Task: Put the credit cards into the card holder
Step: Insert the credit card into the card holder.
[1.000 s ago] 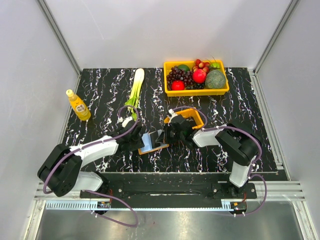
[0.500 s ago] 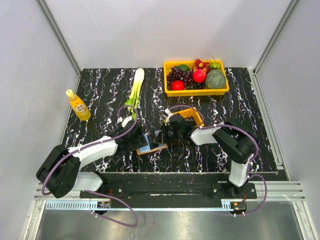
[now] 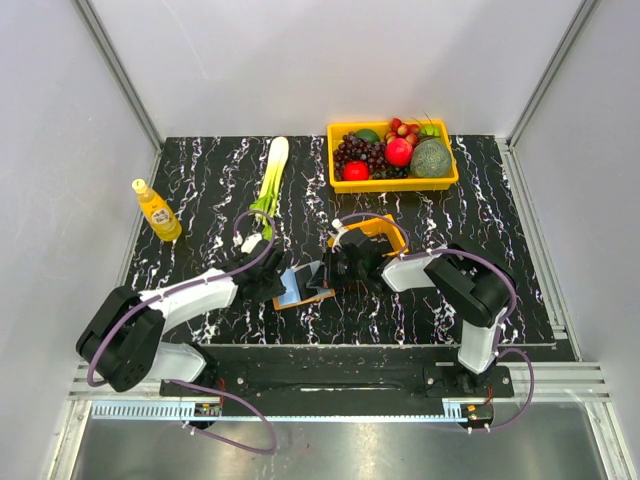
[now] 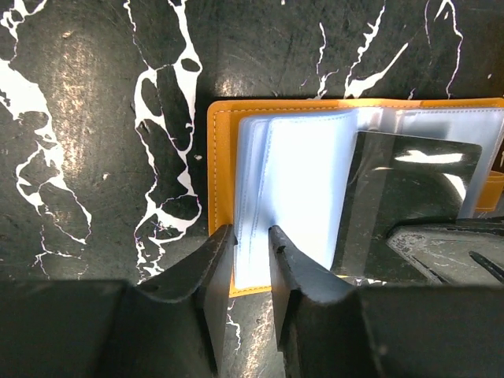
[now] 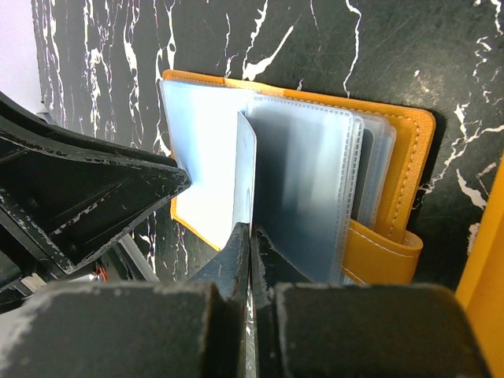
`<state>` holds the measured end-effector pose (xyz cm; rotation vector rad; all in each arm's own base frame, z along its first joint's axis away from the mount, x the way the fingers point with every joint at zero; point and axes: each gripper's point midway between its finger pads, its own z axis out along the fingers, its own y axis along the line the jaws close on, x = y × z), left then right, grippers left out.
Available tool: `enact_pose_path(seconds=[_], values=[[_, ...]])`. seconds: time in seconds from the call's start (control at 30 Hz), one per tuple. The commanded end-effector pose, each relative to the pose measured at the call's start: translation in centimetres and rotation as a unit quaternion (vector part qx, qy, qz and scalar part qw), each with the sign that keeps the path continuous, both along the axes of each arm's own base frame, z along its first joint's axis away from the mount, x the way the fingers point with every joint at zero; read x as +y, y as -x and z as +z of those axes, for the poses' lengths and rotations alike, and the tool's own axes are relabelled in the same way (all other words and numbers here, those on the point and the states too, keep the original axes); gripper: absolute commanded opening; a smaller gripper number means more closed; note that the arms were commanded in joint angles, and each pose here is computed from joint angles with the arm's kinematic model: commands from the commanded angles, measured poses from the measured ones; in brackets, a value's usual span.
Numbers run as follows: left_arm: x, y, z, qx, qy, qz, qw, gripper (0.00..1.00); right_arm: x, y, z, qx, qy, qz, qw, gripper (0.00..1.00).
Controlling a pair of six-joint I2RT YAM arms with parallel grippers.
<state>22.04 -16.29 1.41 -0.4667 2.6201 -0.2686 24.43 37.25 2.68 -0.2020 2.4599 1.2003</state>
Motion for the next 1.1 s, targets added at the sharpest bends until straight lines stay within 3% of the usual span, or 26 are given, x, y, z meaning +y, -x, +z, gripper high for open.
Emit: enact_pose_path(seconds=[0.0, 0.2, 0.33, 0.6, 0.93, 1.07], values=[[3.8, 4.2, -3.7, 0.090, -0.085, -0.003, 0.992, 0.29, -1.7, 1.6, -4.1, 0.047, 0.056, -0.008, 0.997, 0.02], [3.7, 4.2, -3.8, 0.096, -0.090, -0.011, 0.991, 0.24, -1.5, 0.9, -4.1, 0.043, 0.051, -0.030, 0.997, 0.03], [3.7, 4.1, -3.9, 0.096, -0.090, -0.011, 0.991, 0.24, -0.5, 1.5, -4.1, 0.057, 0.035, 0.002, 0.998, 0.03], [3.6, 4.2, -3.9, 0.098, -0.089, -0.016, 0.991, 0.22, -1.7, -0.2, -3.3, 0.034, 0.049, -0.063, 0.996, 0.04], [3.6, 4.3, -4.0, 0.099, -0.090, -0.020, 0.991, 0.19, -2.3, -0.9, -5.5, 0.033, 0.079, -0.059, 0.995, 0.04], [3.6, 4.2, -4.0, 0.099, -0.090, -0.018, 0.991, 0.19, -2.2, 0.2, -5.6, 0.037, 0.067, -0.021, 0.997, 0.04]])
